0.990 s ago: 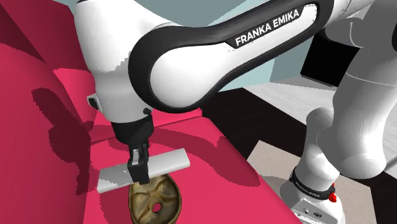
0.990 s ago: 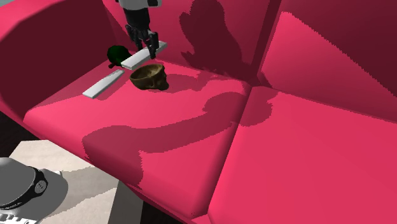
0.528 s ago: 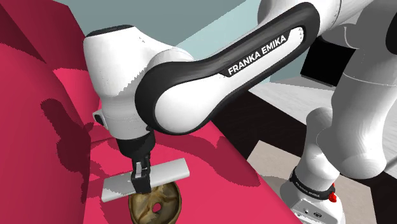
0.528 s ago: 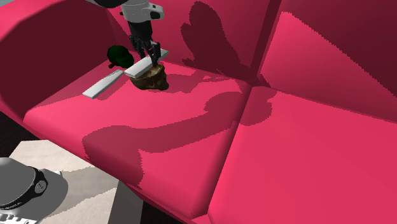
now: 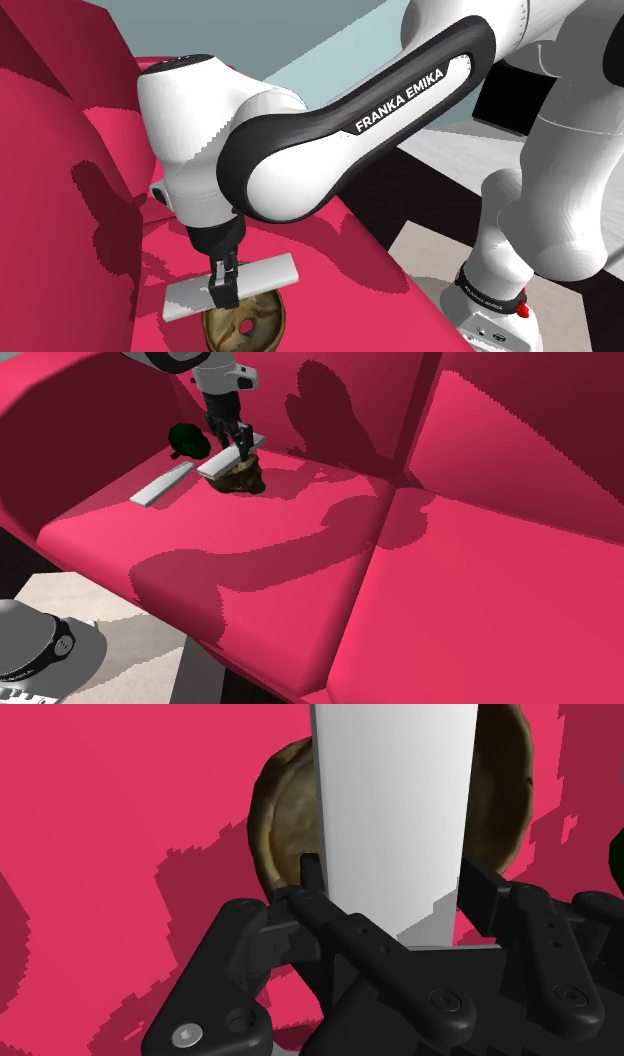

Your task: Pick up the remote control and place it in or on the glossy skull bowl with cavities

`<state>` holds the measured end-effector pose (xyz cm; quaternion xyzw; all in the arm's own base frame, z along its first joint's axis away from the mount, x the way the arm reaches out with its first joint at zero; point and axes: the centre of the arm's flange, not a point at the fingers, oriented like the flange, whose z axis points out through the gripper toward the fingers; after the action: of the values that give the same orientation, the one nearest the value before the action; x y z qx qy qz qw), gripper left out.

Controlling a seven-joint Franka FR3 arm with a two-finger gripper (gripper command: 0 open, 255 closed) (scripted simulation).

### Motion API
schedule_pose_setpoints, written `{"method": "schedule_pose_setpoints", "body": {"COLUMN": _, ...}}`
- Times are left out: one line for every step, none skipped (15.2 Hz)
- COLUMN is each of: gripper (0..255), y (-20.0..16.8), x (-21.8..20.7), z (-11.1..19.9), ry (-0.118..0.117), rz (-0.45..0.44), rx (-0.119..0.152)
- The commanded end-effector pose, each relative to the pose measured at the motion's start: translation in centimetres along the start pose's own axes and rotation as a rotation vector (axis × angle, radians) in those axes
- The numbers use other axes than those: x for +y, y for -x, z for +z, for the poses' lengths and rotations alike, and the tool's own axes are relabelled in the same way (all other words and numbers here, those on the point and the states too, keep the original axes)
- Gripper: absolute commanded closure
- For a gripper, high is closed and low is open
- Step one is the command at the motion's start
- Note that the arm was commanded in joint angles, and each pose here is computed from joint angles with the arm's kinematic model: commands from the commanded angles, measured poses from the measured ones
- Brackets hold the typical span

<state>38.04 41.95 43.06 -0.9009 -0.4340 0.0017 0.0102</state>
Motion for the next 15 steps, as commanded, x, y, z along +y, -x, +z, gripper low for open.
{"method": "schedule_pose_setpoints", "body": {"gripper": 255, "y": 0.0, "x": 0.0, "z": 0.0, "ry": 0.000, "rz": 0.000, "rx": 0.000}}
{"method": "schedule_pose_setpoints", "body": {"gripper": 0, "y": 0.0, "x": 0.0, "z": 0.0, "ry": 0.000, "rz": 0.000, "rx": 0.000}}
{"method": "schedule_pose_setpoints", "body": {"gripper": 0, "y": 0.0, "x": 0.0, "z": 0.0, "ry": 0.000, "rz": 0.000, "rx": 0.000}}
{"method": "schedule_pose_setpoints", "body": {"gripper": 0, "y": 0.0, "x": 0.0, "z": 0.0, "ry": 0.000, "rz": 0.000, "rx": 0.000}}
{"method": "schedule_pose_setpoints", "body": {"gripper": 0, "y": 0.0, "x": 0.0, "z": 0.0, "ry": 0.000, "rz": 0.000, "rx": 0.000}}
{"method": "schedule_pose_setpoints", "body": {"gripper": 0, "y": 0.0, "x": 0.0, "z": 0.0, "ry": 0.000, "rz": 0.000, "rx": 0.000}}
{"method": "schedule_pose_setpoints", "body": {"gripper": 0, "y": 0.0, "x": 0.0, "z": 0.0, "ry": 0.000, "rz": 0.000, "rx": 0.000}}
{"method": "schedule_pose_setpoints", "body": {"gripper": 0, "y": 0.0, "x": 0.0, "z": -1.3, "ry": 0.000, "rz": 0.000, "rx": 0.000}}
{"method": "schedule_pose_setpoints", "body": {"gripper": 0, "y": 0.0, "x": 0.0, "z": -2.6, "ry": 0.000, "rz": 0.000, "rx": 0.000}}
{"method": "schedule_pose_setpoints", "body": {"gripper": 0, "y": 0.0, "x": 0.0, "z": -4.0, "ry": 0.000, "rz": 0.000, "rx": 0.000}}
{"method": "schedule_pose_setpoints", "body": {"gripper": 0, "y": 0.0, "x": 0.0, "z": -5.0, "ry": 0.000, "rz": 0.000, "rx": 0.000}}
{"method": "schedule_pose_setpoints", "body": {"gripper": 0, "y": 0.0, "x": 0.0, "z": -5.0, "ry": 0.000, "rz": 0.000, "rx": 0.000}}
{"method": "schedule_pose_setpoints", "body": {"gripper": 0, "y": 0.0, "x": 0.0, "z": -5.0, "ry": 0.000, "rz": 0.000, "rx": 0.000}}
{"method": "schedule_pose_setpoints", "body": {"gripper": 0, "y": 0.0, "x": 0.0, "z": -5.0, "ry": 0.000, "rz": 0.000, "rx": 0.000}}
{"method": "schedule_pose_setpoints", "body": {"gripper": 0, "y": 0.0, "x": 0.0, "z": -5.0, "ry": 0.000, "rz": 0.000, "rx": 0.000}}
